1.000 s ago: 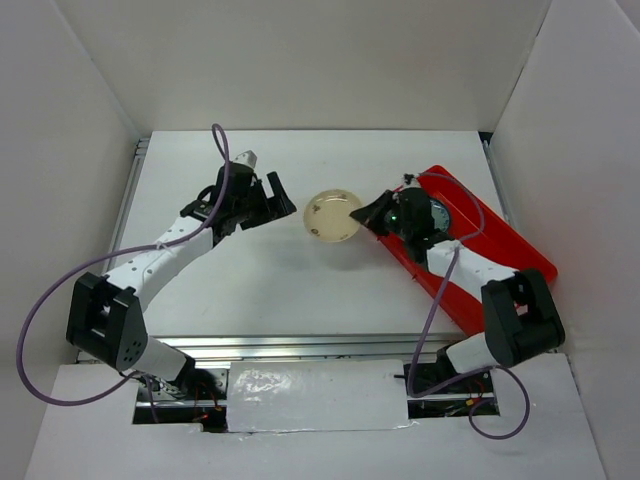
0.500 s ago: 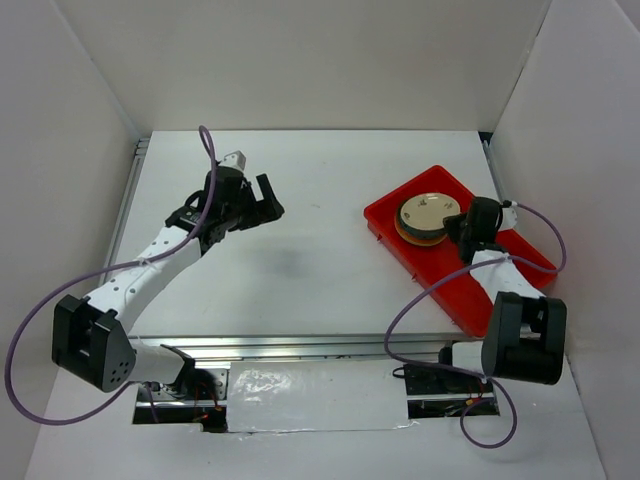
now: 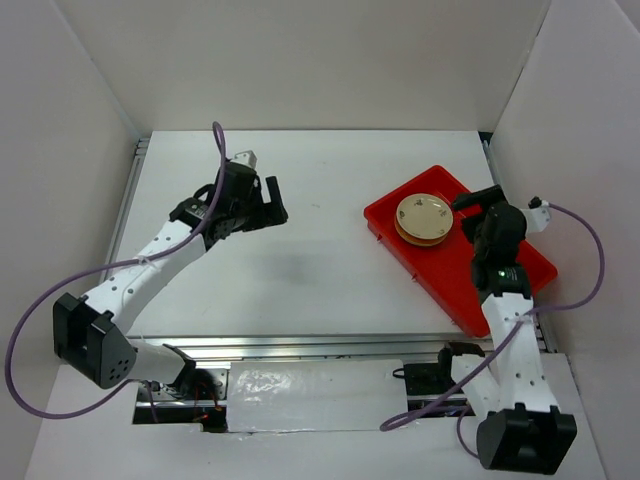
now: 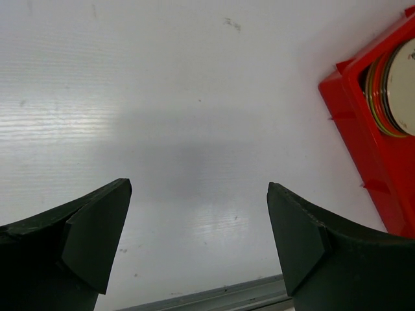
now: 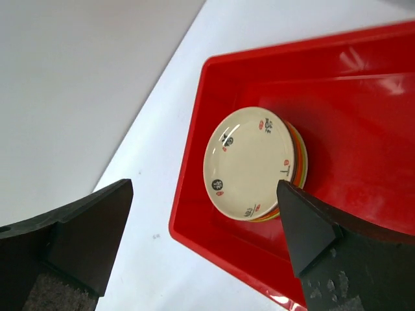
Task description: Place the plates into the plastic bin on the countertop
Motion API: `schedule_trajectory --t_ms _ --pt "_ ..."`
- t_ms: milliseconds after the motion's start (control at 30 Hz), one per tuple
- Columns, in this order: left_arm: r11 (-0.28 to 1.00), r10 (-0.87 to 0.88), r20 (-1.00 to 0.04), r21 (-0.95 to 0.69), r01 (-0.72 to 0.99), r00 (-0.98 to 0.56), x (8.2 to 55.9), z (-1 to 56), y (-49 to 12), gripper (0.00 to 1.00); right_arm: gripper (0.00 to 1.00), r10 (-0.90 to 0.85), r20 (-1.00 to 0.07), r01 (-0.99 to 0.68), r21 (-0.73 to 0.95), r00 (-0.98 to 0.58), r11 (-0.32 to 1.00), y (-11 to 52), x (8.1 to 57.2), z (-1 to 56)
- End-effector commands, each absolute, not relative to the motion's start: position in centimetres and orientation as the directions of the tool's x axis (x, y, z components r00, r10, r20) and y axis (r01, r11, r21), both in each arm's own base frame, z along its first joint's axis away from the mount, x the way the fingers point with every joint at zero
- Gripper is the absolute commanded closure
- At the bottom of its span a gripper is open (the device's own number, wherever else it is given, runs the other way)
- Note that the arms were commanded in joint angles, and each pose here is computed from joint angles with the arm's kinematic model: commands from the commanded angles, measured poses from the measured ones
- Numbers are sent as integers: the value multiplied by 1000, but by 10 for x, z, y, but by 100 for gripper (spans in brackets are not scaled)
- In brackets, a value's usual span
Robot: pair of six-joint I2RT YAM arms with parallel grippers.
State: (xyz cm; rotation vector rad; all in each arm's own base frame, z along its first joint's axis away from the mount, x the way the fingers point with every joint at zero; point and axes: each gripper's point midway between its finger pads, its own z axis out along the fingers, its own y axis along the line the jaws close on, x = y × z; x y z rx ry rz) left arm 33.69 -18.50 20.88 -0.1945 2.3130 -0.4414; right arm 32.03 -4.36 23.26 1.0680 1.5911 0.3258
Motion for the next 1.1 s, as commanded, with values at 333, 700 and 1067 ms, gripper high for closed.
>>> schedule_trajectory --t_ms 333,700,1067 --pt "970 -185 -805 -59 -234 -564 280 292 -70 1 0 458 -849 241 402 -265 884 15 230 288" --pt "946 -225 -824 -58 -317 -520 215 277 -22 1 0 294 -871 58 295 -394 954 27 150 312" --pt "917 -319 -848 -163 -363 -423 174 292 4 1 0 281 -897 -38 312 -341 949 21 122 340"
